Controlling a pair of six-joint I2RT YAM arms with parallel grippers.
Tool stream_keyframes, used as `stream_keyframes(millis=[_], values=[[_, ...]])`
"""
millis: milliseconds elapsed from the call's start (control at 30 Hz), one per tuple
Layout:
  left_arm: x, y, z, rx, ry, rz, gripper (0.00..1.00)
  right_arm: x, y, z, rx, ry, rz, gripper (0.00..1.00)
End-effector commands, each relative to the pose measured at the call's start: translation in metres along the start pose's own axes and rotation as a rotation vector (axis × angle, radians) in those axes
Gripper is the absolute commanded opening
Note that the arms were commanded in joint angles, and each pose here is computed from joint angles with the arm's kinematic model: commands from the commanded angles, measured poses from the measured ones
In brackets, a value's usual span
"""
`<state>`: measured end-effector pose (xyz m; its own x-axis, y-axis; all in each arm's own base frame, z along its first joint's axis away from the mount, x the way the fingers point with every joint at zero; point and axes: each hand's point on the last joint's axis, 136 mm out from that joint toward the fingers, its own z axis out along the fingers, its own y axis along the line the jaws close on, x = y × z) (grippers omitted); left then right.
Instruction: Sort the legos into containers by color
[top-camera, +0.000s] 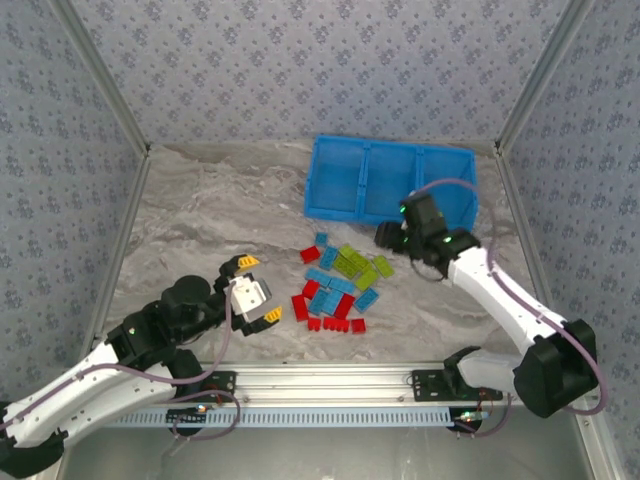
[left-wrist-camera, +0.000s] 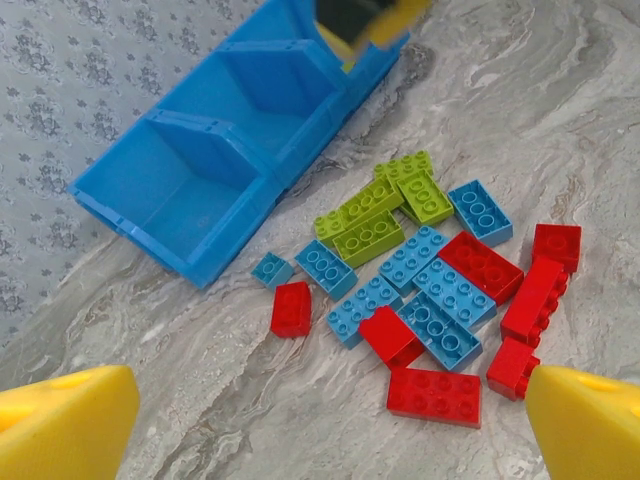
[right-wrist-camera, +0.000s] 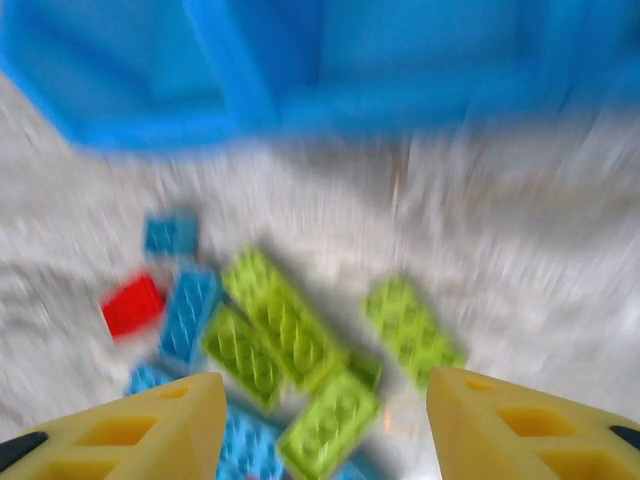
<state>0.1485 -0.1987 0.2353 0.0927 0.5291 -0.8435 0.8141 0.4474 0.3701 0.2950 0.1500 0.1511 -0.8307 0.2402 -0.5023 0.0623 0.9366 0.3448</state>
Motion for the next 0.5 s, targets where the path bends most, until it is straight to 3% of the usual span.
stream_keyframes(millis=[0,167,467], values=[[0.004,0.000,0.002,0.000,0.024,0.018,0.99,0.051,-0.002,0.018,0.048,0.119,0.093,0.59],[0.006,-0.001,0.004,0.006,0.036,0.018,0.99,0.087,0.013,0.043,0.125,0.229,0.047,0.70],[0.008,0.000,0.004,0.003,0.046,0.022,0.99,0.092,0.015,0.080,0.205,0.252,0.010,0.66]])
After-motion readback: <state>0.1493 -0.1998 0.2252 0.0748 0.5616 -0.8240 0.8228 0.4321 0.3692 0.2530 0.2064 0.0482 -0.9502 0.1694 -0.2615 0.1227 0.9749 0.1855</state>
